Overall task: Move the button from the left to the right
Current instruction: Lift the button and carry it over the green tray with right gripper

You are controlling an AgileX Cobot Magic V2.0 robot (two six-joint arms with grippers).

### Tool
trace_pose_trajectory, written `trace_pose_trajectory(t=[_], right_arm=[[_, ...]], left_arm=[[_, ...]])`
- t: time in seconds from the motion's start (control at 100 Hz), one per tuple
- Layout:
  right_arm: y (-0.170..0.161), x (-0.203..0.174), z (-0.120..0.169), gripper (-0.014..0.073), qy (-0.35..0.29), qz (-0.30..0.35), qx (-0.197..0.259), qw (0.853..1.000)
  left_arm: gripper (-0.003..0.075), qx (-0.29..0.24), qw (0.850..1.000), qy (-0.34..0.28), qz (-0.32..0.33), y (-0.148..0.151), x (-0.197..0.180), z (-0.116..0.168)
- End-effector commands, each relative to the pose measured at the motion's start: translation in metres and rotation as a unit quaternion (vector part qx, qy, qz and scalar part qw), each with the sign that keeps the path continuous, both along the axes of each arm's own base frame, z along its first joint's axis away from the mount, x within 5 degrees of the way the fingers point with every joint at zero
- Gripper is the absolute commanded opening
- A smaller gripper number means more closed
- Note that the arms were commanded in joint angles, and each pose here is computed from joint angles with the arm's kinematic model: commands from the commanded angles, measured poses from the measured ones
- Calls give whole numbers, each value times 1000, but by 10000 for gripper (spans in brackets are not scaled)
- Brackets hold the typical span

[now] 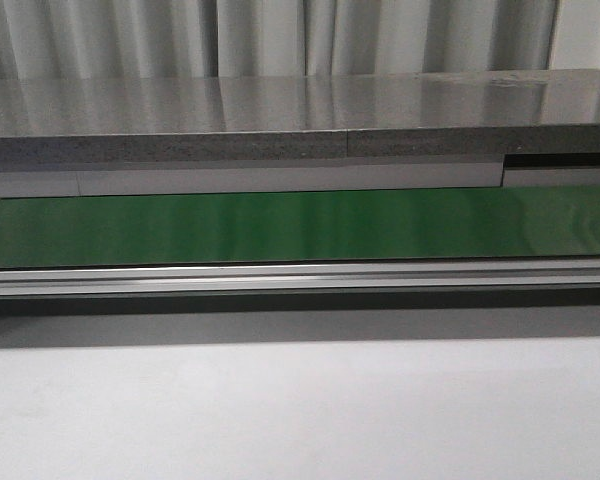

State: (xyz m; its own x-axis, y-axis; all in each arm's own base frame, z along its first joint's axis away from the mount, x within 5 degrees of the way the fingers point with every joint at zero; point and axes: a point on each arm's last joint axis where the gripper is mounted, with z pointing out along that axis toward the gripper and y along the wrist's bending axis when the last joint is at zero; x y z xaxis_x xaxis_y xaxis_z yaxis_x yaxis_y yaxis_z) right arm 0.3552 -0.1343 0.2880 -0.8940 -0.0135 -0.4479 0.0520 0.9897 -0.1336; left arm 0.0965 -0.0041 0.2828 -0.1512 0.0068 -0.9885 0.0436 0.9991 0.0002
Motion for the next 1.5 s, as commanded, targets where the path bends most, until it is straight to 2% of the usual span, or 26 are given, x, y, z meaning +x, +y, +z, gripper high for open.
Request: trace_pose_trajectory(t=[0.0, 0.28, 0.56, 1.05, 1.15, 1.34, 1.49], right_arm=[[-10, 2, 18, 245, -49, -3, -24, 999], [-28, 16, -22, 245, -10, -12, -21, 1000], [-32, 24, -51, 245, 21, -11, -10, 1000], [-33, 25, -52, 251, 20, -10, -16, 1000], [-33, 25, -52, 296, 20, -10, -16, 1000], [-33, 25, -52, 458, 22, -10, -15, 1000], [-33, 25, -52, 494, 22, -10, -15, 1000]], left_arm=[[-20, -6, 999, -51, 2, 0, 1, 16], [-20, -6, 999, -51, 2, 0, 1, 16], [-20, -6, 999, -51, 2, 0, 1, 16], [-20, -6, 999, -51, 2, 0, 1, 16], [-20, -6, 999, -51, 2, 0, 1, 16], [-20, -6, 999, -51, 2, 0, 1, 16], [-20, -6, 999, -51, 2, 0, 1, 16]])
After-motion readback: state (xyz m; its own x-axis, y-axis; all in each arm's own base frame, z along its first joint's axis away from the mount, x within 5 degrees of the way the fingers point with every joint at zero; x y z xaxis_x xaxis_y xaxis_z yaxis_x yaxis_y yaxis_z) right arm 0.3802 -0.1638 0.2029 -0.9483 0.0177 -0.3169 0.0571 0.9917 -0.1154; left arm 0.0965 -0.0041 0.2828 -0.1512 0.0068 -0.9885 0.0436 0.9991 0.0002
